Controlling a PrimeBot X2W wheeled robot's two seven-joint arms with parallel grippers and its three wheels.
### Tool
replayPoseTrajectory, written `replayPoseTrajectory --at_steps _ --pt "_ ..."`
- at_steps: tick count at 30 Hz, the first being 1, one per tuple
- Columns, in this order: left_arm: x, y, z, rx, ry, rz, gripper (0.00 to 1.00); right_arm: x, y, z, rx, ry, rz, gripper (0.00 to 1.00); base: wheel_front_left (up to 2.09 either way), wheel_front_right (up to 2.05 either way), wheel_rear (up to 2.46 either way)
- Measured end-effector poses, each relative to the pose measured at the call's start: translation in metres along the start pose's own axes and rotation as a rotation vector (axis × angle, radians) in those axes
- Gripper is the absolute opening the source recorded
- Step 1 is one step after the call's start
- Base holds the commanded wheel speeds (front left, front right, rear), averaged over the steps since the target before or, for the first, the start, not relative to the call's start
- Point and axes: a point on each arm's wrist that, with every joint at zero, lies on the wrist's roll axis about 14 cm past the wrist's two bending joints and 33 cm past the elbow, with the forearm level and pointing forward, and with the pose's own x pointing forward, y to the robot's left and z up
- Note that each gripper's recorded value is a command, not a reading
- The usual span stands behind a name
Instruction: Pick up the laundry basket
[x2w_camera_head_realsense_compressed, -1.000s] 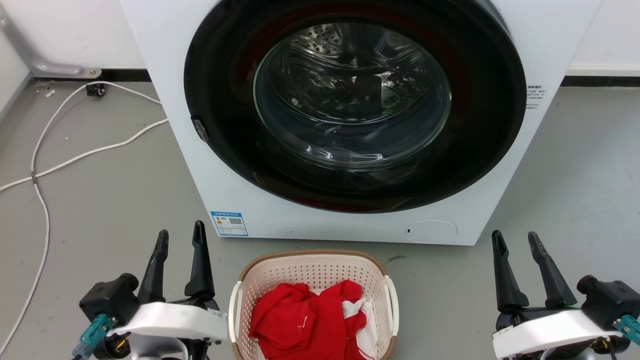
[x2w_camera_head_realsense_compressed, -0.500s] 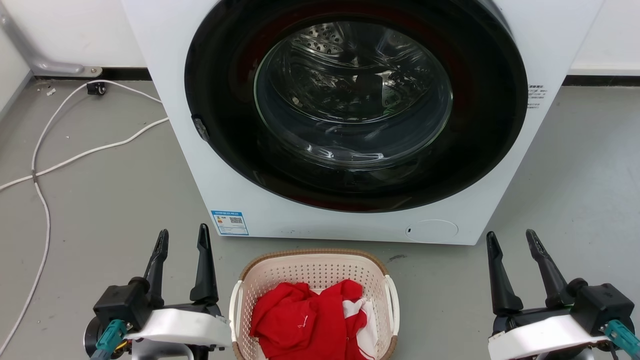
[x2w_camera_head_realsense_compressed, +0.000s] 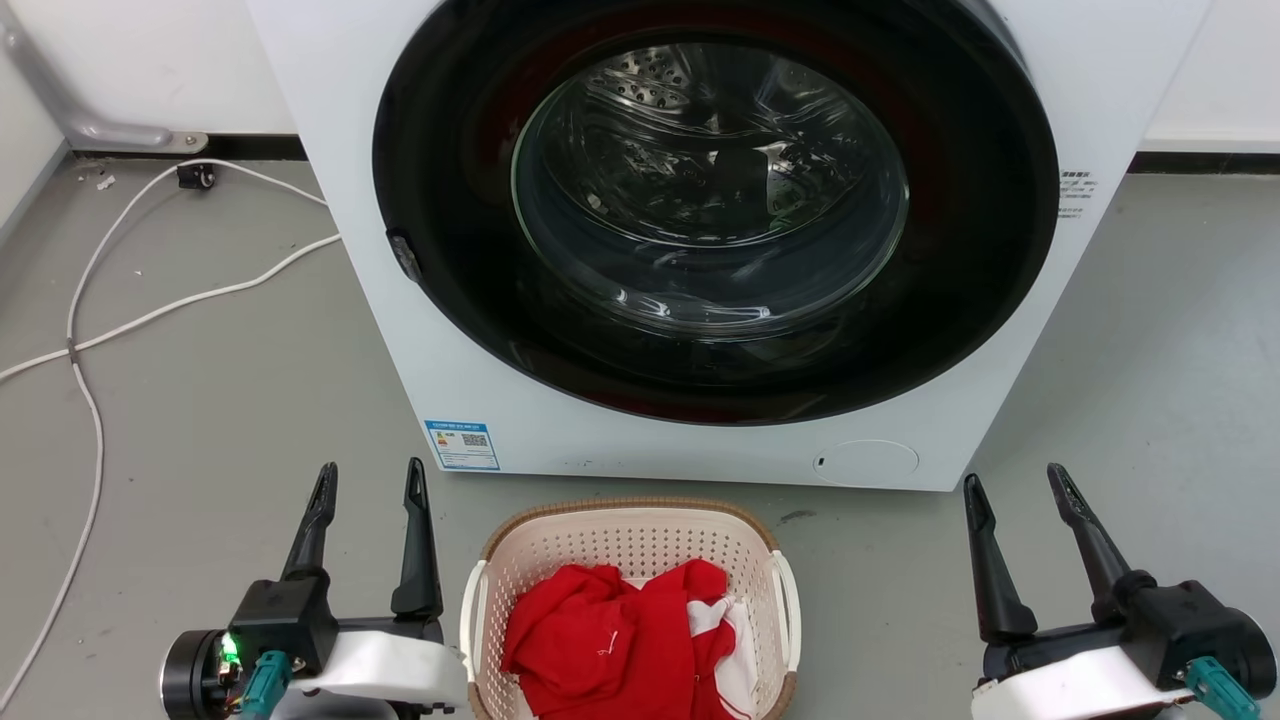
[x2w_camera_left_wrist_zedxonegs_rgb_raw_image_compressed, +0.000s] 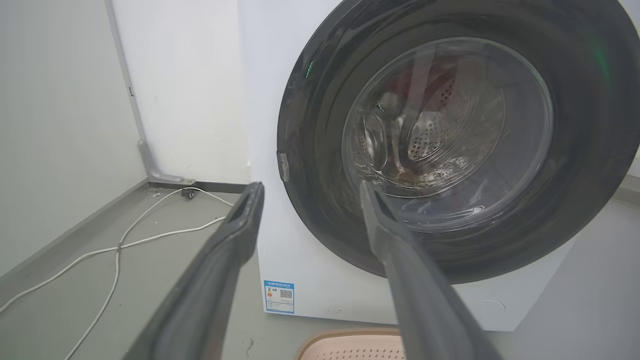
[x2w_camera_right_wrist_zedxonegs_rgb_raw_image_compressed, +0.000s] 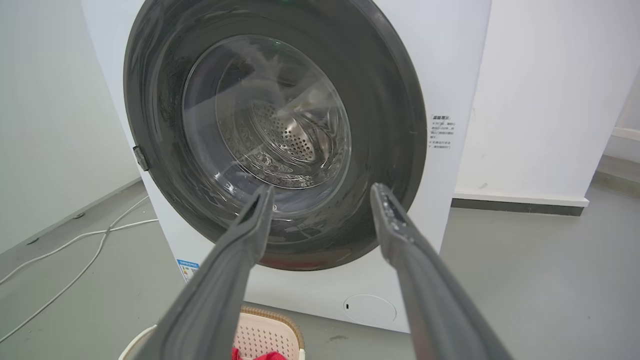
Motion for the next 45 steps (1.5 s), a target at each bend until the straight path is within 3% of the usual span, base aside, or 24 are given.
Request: replayPoseTrajectory --at_steps 13,45 --pt "-0.001 -0.001 0.003 0.107 -0.023 -0.006 1.00 -0.002 0.007 0.002 -0.080 -0.013 0.034 1.00 0.00 0.00 0.00" --pt "-0.005 0.006 -0.011 0.098 0.022 0.026 1.00 -0.004 0.004 0.005 -0.076 -0.022 0.022 1.00 0.00 0.00 0.00"
